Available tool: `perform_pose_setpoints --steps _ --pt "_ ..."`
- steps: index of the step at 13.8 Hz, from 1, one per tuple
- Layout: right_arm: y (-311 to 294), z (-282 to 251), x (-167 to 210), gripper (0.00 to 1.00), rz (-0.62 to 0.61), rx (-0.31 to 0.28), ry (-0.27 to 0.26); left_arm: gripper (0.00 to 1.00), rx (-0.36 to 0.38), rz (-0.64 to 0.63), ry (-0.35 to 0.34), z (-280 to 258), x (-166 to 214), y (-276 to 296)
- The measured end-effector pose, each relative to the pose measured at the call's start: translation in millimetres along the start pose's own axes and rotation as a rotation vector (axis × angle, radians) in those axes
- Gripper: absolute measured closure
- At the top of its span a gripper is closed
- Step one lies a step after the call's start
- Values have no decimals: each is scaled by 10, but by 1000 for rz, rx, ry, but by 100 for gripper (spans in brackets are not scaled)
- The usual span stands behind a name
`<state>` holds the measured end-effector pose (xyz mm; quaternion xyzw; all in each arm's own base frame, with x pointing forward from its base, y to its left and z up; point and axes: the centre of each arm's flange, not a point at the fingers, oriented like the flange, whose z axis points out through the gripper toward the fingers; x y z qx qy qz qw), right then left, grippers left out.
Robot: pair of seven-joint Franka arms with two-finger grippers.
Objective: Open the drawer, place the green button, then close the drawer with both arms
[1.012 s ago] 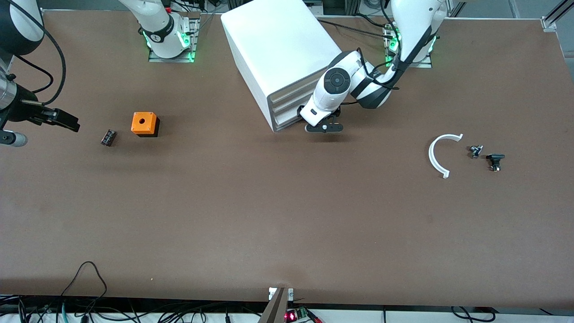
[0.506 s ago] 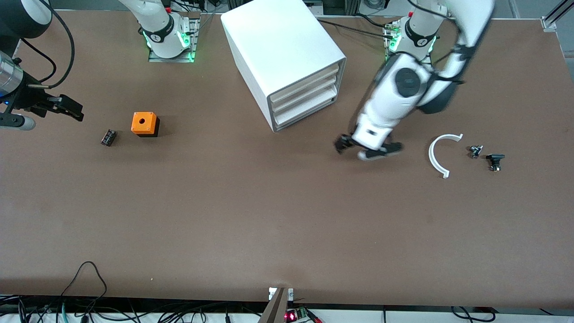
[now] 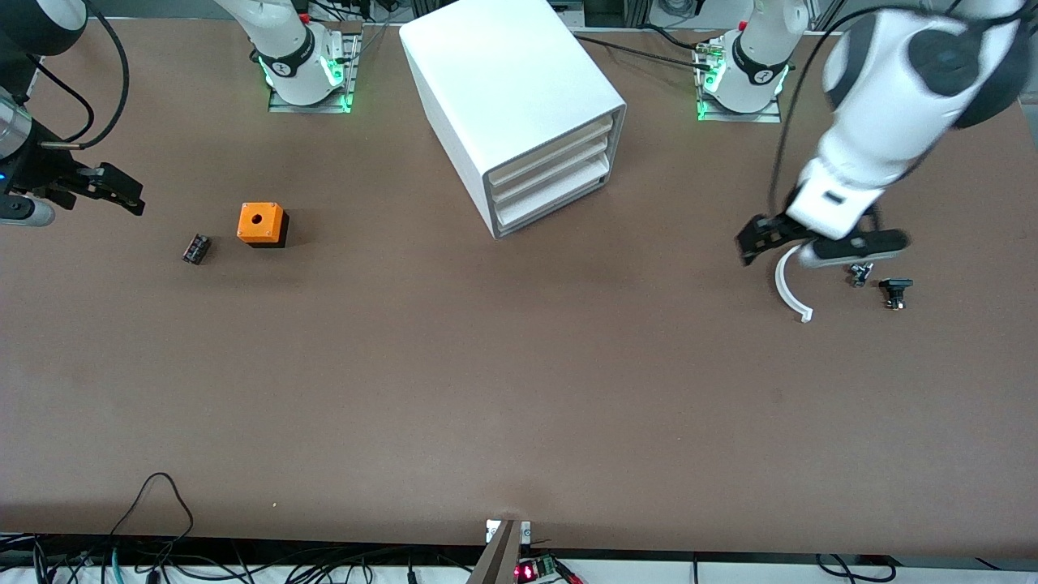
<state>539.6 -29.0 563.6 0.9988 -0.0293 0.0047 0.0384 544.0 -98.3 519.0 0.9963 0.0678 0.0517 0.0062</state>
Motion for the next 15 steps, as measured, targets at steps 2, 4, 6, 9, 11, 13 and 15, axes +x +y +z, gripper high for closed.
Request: perform_pose_setpoints --steps 2,4,6,9,11,13,15 --pt "7 -76 -48 0 1 0 1 0 18 48 -33 -471 18 -368" --pt "2 -149 -104 0 -1 0 1 0 23 107 -50 -760 -16 -660" --pt "-7 -191 -121 0 0 4 6 0 19 163 -51 -826 2 -907" --pt "0 -254 -113 0 1 5 17 0 15 196 -57 -798 38 -1065" --pt "8 -249 -131 0 2 4 1 0 15 201 -56 -797 47 -1052" --pt "13 -242 -140 0 3 4 -8 0 15 205 -56 -798 49 -1032" --pt "15 -242 -140 0 3 4 -8 0 15 206 -55 -801 50 -1027"
